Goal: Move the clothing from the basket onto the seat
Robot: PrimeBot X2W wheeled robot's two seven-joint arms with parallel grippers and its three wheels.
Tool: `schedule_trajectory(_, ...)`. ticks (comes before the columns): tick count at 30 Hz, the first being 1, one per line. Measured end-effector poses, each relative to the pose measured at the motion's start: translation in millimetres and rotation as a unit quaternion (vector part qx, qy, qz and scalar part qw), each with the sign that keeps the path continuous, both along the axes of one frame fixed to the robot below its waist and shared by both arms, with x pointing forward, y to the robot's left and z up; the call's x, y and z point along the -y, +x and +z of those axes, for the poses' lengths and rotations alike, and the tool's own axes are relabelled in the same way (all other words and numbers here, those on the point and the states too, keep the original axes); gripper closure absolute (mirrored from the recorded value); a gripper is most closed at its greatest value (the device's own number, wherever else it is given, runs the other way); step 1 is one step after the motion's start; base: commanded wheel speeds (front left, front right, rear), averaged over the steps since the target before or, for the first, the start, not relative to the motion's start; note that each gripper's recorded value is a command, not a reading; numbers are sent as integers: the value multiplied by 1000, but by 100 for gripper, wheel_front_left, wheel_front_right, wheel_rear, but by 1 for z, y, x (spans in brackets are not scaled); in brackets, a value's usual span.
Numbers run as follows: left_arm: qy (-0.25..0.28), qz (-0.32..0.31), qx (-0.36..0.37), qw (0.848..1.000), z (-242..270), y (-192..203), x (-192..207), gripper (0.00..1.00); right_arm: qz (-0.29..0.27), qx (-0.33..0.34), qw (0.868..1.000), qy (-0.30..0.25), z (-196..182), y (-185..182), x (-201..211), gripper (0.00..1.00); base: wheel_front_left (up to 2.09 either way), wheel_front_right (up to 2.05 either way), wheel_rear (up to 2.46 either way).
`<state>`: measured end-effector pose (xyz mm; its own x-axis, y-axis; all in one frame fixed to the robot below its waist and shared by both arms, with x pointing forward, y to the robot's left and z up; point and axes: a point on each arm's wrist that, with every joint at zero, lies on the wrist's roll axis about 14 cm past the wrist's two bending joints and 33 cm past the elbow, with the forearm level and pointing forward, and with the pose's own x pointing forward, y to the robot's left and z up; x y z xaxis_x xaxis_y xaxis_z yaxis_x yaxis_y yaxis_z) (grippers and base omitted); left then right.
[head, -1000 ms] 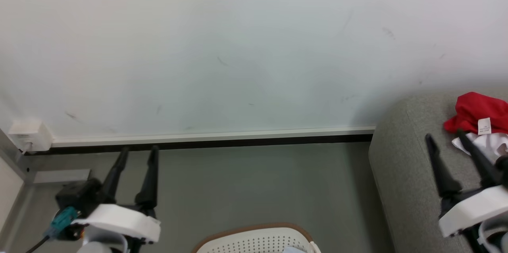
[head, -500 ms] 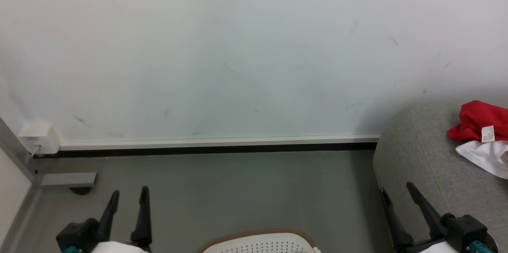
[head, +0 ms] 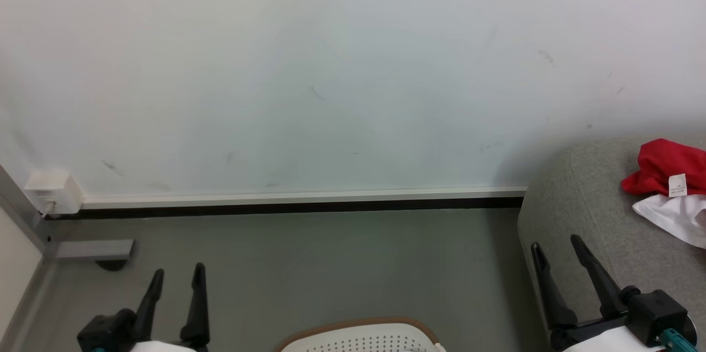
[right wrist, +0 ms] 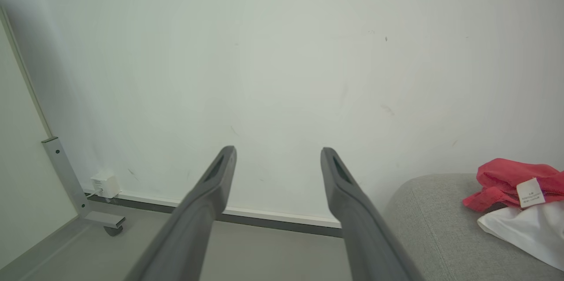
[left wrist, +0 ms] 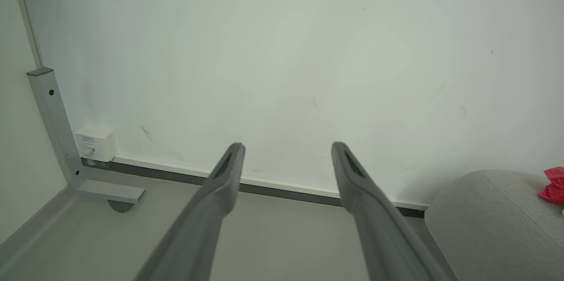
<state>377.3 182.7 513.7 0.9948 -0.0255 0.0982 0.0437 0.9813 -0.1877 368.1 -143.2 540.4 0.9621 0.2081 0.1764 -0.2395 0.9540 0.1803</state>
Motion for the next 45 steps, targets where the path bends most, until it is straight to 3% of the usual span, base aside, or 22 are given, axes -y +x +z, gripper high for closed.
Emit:
schedule_trajectory(15,-2,-2,-1,1000,-1,3,2,0,-7,-2,1000,6,-1,-1,3,0,0,0,0)
schedule_trajectory(16,-3,-3,-2,1000,-2,3,3,100,-7,-2,1000,6,-1,-1,3,100,0,0,0)
schedule_trajectory(22,-23,0,-48,999,-30,-7,5,100,-9,-48,999,19,-28,-10,2,100,0,0,0)
schedule_trajectory(32,-110,18,-64,992,-33,-6,-4,100,-31,-76,991,103,-32,-6,16,100,0,0,0)
schedule_trajectory(45,-212,28,-64,975,-28,-3,-8,100,-47,-103,972,204,-35,-1,27,100,0,0,0)
